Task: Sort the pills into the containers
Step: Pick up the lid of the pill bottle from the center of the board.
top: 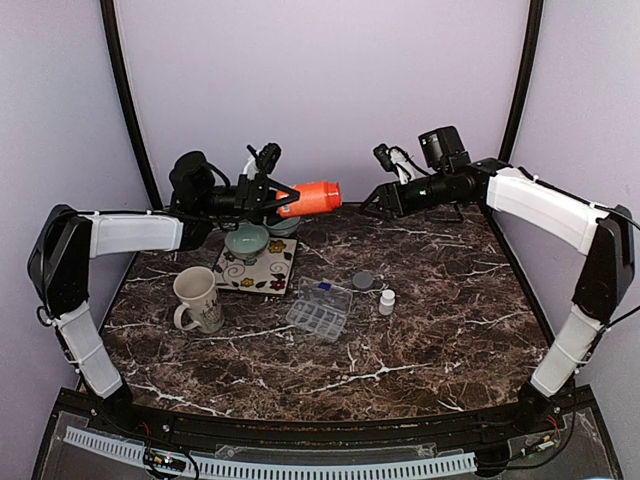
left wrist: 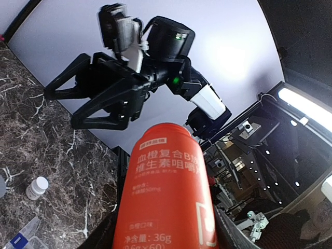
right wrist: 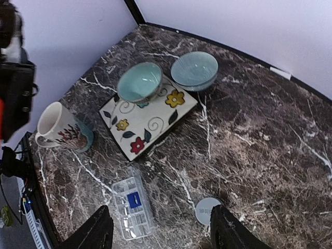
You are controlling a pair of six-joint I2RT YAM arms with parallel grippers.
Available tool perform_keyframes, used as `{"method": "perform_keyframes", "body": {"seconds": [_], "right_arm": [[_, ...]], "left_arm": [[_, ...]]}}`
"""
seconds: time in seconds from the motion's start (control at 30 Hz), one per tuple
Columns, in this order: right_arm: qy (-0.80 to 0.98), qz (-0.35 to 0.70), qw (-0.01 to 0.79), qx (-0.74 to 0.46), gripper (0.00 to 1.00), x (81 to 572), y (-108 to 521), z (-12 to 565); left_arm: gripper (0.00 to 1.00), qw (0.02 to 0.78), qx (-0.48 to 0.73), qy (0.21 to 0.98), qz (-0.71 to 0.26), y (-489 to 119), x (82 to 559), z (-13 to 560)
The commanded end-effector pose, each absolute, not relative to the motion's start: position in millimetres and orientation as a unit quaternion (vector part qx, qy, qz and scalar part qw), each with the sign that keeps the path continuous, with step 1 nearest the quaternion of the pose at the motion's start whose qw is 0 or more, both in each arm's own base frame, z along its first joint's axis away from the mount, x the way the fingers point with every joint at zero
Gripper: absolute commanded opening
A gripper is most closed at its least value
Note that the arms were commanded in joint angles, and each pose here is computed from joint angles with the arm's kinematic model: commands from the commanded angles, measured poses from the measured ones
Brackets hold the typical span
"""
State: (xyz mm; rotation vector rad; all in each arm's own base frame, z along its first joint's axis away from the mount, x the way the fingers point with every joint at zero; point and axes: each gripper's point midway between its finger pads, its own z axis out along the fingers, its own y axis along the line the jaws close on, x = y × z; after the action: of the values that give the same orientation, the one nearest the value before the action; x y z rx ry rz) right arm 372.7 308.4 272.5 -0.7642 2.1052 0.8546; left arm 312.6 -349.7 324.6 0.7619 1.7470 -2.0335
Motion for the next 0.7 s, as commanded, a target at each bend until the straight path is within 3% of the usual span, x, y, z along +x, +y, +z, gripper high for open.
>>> {"method": "perform_keyframes", "body": {"seconds": [0.0, 0.33, 0.67], "right_arm": [[0.861, 0.274, 0.328, -0.275, 0.65, 386, 296, 240], [0.917, 0.178, 0.241, -0.263, 0.66, 387, 290, 168], [0.928, 0.165, 0.192, -0.272, 0.68, 364, 297, 128]], "left_arm": [[0.04, 0.239, 0.290, 0.625, -0.684, -339, 303, 337], [0.04, 0.260, 0.265, 0.672, -0.641, -320, 282, 311], [0.04, 0.251, 0.250, 0.684, -0.638, -313, 251, 277]]}}
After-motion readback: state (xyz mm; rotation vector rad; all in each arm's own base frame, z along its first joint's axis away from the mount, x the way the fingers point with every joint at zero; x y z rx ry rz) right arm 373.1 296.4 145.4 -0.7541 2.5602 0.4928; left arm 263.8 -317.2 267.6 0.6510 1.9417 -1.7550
